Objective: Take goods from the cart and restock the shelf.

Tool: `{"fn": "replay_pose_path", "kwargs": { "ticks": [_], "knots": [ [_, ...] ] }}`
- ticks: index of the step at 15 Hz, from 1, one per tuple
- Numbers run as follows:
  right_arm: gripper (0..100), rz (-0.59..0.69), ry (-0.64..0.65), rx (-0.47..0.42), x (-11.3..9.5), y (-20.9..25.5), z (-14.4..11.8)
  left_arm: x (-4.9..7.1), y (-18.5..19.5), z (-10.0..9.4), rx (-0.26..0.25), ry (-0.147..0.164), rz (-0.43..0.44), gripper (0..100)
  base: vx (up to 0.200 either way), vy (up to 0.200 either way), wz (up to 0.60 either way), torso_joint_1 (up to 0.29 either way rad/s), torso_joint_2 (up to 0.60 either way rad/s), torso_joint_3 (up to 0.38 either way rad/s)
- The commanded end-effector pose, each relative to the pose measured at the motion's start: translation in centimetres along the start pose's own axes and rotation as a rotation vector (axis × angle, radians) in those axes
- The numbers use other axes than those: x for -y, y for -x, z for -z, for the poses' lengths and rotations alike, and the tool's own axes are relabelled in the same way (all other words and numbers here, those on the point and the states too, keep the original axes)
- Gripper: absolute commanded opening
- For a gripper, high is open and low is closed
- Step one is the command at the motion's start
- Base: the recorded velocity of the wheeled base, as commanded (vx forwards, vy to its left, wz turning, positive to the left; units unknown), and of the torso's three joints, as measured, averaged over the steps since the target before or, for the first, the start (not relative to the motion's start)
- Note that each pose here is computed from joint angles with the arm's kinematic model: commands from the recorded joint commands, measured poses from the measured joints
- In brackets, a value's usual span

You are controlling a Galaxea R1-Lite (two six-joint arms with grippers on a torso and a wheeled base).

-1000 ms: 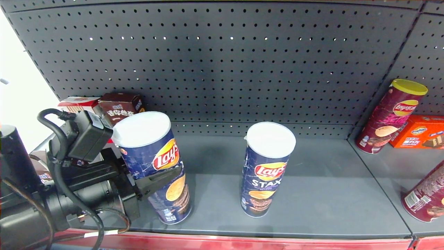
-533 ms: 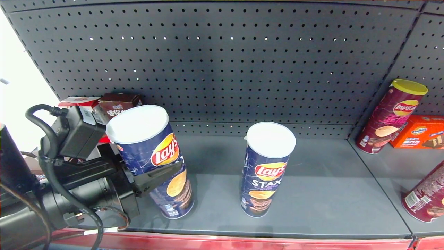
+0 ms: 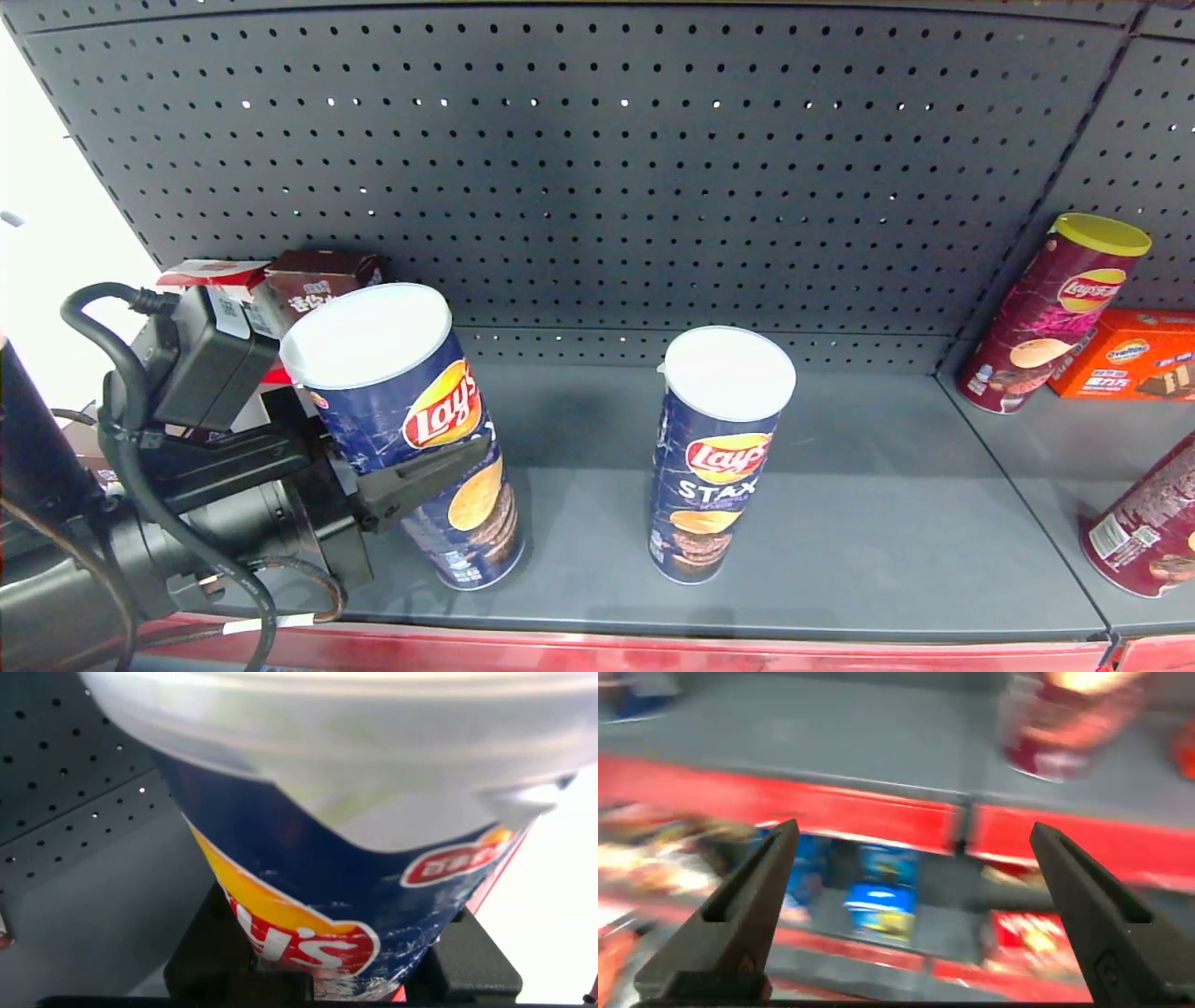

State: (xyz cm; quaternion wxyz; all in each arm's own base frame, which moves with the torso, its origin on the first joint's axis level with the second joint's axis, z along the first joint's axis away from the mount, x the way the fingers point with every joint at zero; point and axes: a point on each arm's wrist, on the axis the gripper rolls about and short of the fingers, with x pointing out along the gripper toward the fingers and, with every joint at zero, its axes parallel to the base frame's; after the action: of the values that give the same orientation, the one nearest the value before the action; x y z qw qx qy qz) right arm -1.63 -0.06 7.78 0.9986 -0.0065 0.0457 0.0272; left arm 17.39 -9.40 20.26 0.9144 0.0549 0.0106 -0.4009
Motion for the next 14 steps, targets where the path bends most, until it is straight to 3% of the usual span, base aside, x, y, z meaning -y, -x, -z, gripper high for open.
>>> {"fn": "replay_pose_path", "kwargs": {
  "ticks": [1, 5, 11, 12, 14],
  "knots": [
    [100, 0.109, -0.015, -0.012, -0.21, -0.13, 0.01, -0.03, -0.04, -0.02, 0.0, 0.0, -0.001, 0, 0.0, 0.0, 0.0, 0.0, 0.0, 0.0],
    [100, -0.073, -0.011, -0.014, -0.01, -0.11, 0.0, 0.01, -0.23, 0.19, -0.008, 0.004, 0.014, 0, 0.0, 0.0, 0.0, 0.0, 0.0, 0.0],
    [100, 0.039, -0.008, -0.008, 0.1, -0.08, 0.0, -0.03, -0.11, 0.0, 0.0, -0.004, 0.01, 0, 0.0, 0.0, 0.0, 0.0, 0.0, 0.0],
    [100, 0.145, -0.018, -0.018, -0.08, -0.14, -0.01, 0.01, -0.11, 0.03, -0.001, -0.004, 0.012, 0, 0.0, 0.0, 0.0, 0.0, 0.0, 0.0],
    [100, 0.129, -0.023, -0.01, -0.16, -0.12, 0.01, 0.04, -0.12, 0.02, 0.001, -0.004, 0.013, 0, 0.0, 0.0, 0.0, 0.0, 0.0, 0.0]
  ]
}}
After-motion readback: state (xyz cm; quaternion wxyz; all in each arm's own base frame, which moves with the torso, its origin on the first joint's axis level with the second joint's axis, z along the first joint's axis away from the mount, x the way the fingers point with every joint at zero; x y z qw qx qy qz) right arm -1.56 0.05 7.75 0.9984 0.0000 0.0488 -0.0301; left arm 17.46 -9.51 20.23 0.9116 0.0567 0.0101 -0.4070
